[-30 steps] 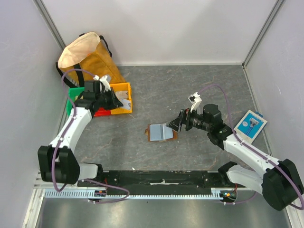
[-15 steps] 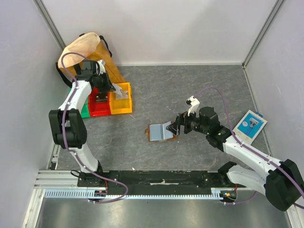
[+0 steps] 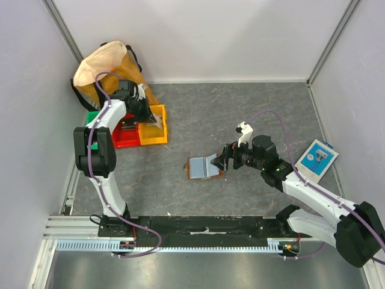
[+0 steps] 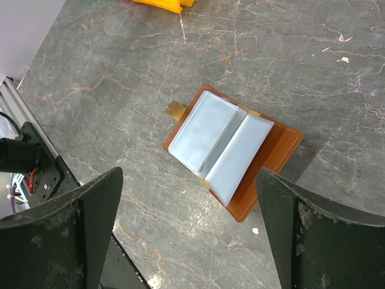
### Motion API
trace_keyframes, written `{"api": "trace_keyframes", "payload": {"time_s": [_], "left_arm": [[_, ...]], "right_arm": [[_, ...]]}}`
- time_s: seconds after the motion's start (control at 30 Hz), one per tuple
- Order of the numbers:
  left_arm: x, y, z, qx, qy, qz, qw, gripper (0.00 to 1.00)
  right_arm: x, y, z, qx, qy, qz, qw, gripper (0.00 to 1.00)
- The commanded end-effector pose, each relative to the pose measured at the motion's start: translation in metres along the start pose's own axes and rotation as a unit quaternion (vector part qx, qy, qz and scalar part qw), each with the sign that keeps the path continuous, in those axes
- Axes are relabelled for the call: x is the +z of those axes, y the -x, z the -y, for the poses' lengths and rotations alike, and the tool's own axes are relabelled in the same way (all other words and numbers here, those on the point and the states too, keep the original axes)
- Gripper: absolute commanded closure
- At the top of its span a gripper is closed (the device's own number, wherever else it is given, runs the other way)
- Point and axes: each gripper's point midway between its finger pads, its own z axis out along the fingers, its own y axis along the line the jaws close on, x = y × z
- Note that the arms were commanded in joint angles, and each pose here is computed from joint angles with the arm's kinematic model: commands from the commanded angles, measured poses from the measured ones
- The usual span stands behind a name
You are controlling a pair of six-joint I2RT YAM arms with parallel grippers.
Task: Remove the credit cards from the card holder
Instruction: Place the credit card in the storage box.
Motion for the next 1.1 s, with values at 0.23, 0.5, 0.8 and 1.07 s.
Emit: {"api": "trace_keyframes", "payload": {"time_s": [0.23, 0.5, 0.8, 1.07], "left_arm": [[0.010, 0.001, -0.005, 0.011, 0.066, -0.008, 0.998, 0.82], [-0.007, 0.016, -0.005, 0.045, 0.118, 0.009, 0.992, 0.54], [-0.061, 0.033, 0.032, 0.081, 0.143, 0.061, 0.985, 0.30], [-0.106, -0.021, 0.116, 0.123, 0.038, 0.105, 0.986, 0.30]], "right_arm": [[-0.001, 0.008, -0.001, -0.015, -0.004, 0.011, 1.000, 0.02], [-0.007, 0.013, 0.002, -0.017, -0.020, 0.017, 0.999, 0.02], [-0.012, 0.014, 0.013, -0.018, -0.063, 0.005, 0.998, 0.02], [0.003, 0.005, 0.007, -0.062, -0.102, -0.036, 0.992, 0.04]]}}
